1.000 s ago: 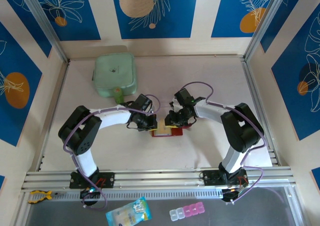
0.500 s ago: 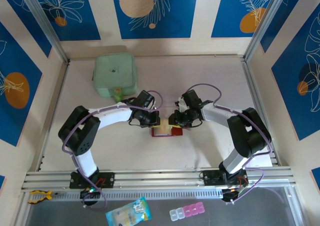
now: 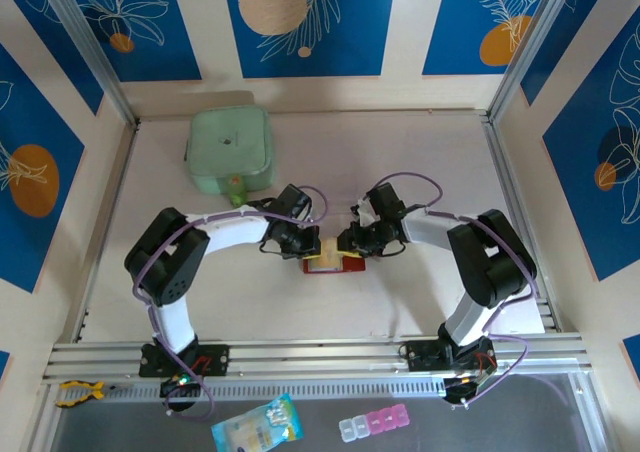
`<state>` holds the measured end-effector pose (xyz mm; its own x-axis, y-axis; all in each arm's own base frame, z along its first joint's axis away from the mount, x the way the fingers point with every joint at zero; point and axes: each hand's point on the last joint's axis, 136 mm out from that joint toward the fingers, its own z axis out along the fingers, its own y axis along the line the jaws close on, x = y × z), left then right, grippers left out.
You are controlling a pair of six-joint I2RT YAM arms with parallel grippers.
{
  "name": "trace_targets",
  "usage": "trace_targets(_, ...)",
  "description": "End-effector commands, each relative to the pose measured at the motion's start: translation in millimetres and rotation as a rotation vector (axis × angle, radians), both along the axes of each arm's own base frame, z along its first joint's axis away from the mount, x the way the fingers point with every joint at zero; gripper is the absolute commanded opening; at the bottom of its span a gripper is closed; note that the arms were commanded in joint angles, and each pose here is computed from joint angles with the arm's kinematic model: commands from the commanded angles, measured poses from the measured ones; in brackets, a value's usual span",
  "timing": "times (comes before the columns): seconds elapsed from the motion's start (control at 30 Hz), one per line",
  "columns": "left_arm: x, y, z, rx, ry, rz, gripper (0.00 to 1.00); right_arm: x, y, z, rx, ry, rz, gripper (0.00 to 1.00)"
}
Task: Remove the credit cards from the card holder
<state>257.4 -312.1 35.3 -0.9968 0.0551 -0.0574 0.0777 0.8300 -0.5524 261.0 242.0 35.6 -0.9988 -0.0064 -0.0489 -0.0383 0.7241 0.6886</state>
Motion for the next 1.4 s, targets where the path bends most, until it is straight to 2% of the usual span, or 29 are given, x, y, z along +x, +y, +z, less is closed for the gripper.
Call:
trace_targets(0.0, -9.8, 2.4, -10.8, 0.021, 0.023, -0.033, 0.03, -5.7, 1.7, -5.9, 0.031, 0.038, 0.008, 0.25)
trace_targets(0.7, -15.6, 8.3, -15.9, 0.035, 0.036, -0.022, 0.02, -6.7, 6.3, -10.9, 0.072, 0.062, 0.005, 0.16)
trace_targets(1.1, -17.0, 11.6, -16.6, 0.045, 0.034, -0.015, 0.02, -6.6, -15.4, -5.5, 0.036, 0.031, -0.013, 0.06)
trace_targets(1.37, -13.2, 7.5, -9.1, 0.025, 0.019, -0.016, 0.02, -6.3, -26.7, 7.3, 0.018, -0.006, -0.010, 0.05)
